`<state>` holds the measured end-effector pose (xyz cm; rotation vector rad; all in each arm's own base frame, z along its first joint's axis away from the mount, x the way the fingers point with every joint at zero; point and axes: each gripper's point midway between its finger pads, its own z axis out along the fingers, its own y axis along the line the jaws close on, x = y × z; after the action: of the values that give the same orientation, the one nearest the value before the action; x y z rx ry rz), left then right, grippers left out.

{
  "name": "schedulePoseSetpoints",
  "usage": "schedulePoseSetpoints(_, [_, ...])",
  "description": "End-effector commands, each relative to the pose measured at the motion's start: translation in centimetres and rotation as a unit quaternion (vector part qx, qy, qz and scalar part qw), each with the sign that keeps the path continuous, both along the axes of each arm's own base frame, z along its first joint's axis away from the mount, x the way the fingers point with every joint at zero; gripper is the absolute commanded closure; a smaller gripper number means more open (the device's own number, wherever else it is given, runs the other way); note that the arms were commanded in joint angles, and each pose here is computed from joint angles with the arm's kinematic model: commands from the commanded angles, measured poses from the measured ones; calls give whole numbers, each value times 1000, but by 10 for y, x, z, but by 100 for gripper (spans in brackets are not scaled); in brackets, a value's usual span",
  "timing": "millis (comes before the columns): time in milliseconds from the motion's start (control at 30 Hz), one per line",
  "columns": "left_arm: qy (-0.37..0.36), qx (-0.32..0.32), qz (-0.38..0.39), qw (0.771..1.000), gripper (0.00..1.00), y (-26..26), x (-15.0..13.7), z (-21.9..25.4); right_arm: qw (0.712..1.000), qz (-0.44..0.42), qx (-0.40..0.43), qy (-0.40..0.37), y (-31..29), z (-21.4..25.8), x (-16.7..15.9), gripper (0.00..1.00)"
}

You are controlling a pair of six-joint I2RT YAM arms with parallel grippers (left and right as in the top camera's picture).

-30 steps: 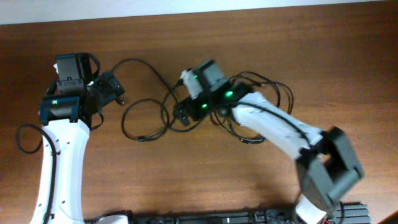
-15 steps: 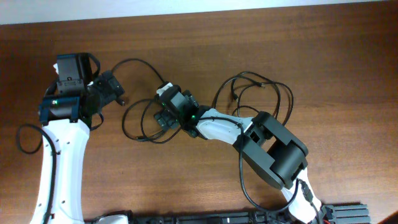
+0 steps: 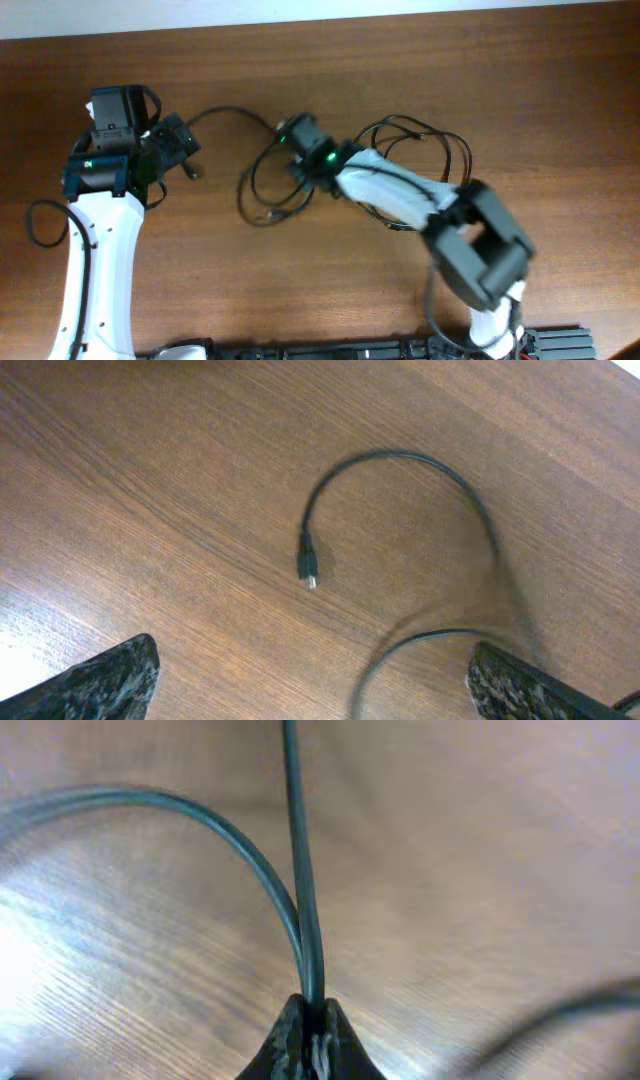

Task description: Untangle cables

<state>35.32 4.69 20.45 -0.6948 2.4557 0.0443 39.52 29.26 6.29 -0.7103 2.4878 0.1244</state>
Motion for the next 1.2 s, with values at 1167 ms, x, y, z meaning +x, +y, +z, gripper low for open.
schedulePoseSetpoints(1167, [-11,9,2,1000,1,3,0,10,985,18,98,143,-59,16,-1,93])
